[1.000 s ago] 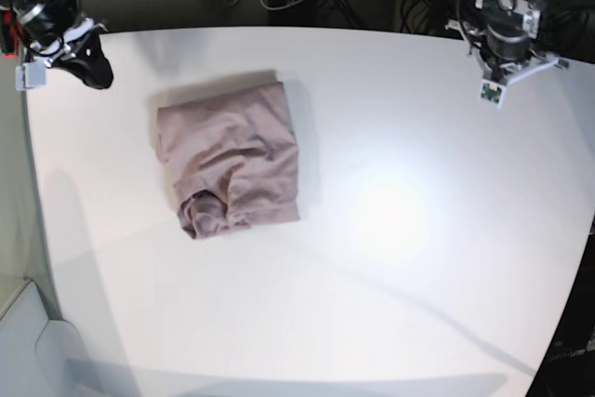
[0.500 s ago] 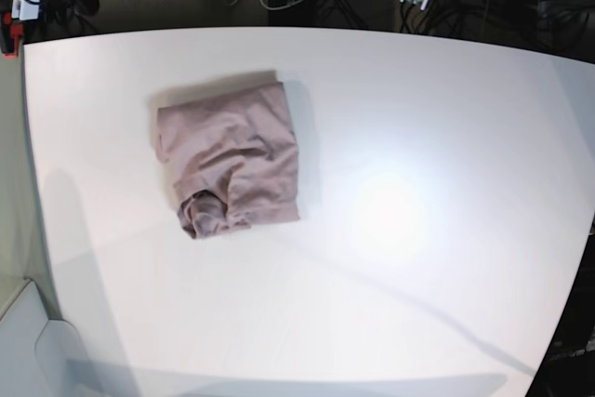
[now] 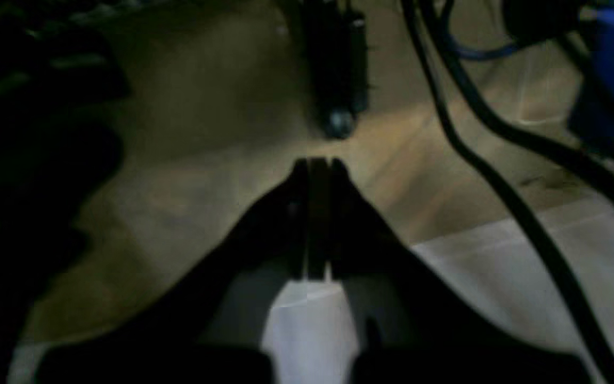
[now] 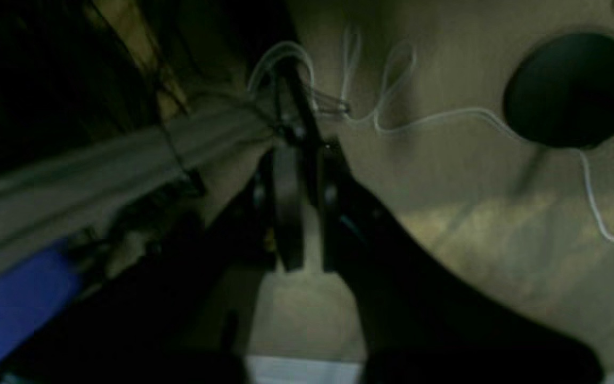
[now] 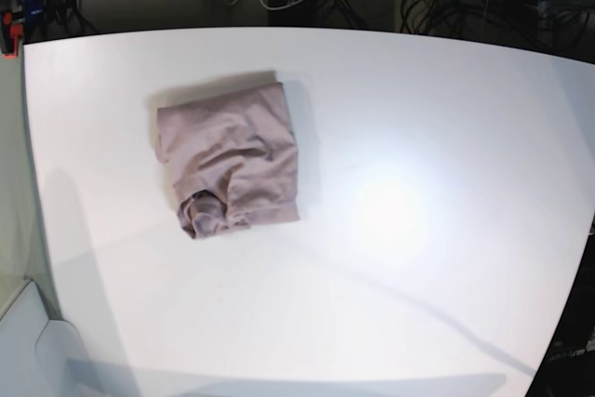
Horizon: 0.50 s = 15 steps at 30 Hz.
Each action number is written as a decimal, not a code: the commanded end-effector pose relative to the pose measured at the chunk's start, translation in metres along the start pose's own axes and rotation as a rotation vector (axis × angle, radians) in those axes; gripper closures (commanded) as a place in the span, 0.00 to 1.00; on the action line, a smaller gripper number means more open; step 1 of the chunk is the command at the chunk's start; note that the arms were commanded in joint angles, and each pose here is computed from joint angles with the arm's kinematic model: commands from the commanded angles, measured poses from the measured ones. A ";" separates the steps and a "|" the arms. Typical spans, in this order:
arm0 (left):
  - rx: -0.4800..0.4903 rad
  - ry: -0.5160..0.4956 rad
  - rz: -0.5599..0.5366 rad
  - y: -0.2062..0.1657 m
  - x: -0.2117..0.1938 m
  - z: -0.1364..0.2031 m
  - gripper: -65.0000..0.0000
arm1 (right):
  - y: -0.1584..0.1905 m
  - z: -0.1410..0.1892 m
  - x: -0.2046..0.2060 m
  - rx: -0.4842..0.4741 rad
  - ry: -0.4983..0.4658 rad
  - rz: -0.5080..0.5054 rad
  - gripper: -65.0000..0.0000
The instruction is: Layout the t-shirt on the table in an organized manner, then fold the t-shirt properly
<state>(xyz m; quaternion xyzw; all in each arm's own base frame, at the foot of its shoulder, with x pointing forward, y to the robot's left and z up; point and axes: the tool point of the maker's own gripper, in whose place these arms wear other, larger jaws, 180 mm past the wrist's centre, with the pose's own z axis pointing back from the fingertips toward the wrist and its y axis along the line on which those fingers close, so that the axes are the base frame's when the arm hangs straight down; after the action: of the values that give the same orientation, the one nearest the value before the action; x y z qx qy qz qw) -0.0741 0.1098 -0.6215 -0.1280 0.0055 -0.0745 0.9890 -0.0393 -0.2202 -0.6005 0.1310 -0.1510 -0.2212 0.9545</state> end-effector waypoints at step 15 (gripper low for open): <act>0.224 -0.054 0.315 0.055 0.008 -0.024 0.99 | -0.066 0.001 -0.026 -0.367 0.037 0.253 0.93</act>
<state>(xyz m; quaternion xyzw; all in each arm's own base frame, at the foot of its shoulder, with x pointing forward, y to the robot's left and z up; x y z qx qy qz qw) -0.0569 0.1545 -0.6592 -0.0182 -0.0095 0.0829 0.9963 -0.0796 -0.2682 -0.6270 -0.0623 -0.1099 -0.1224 0.9844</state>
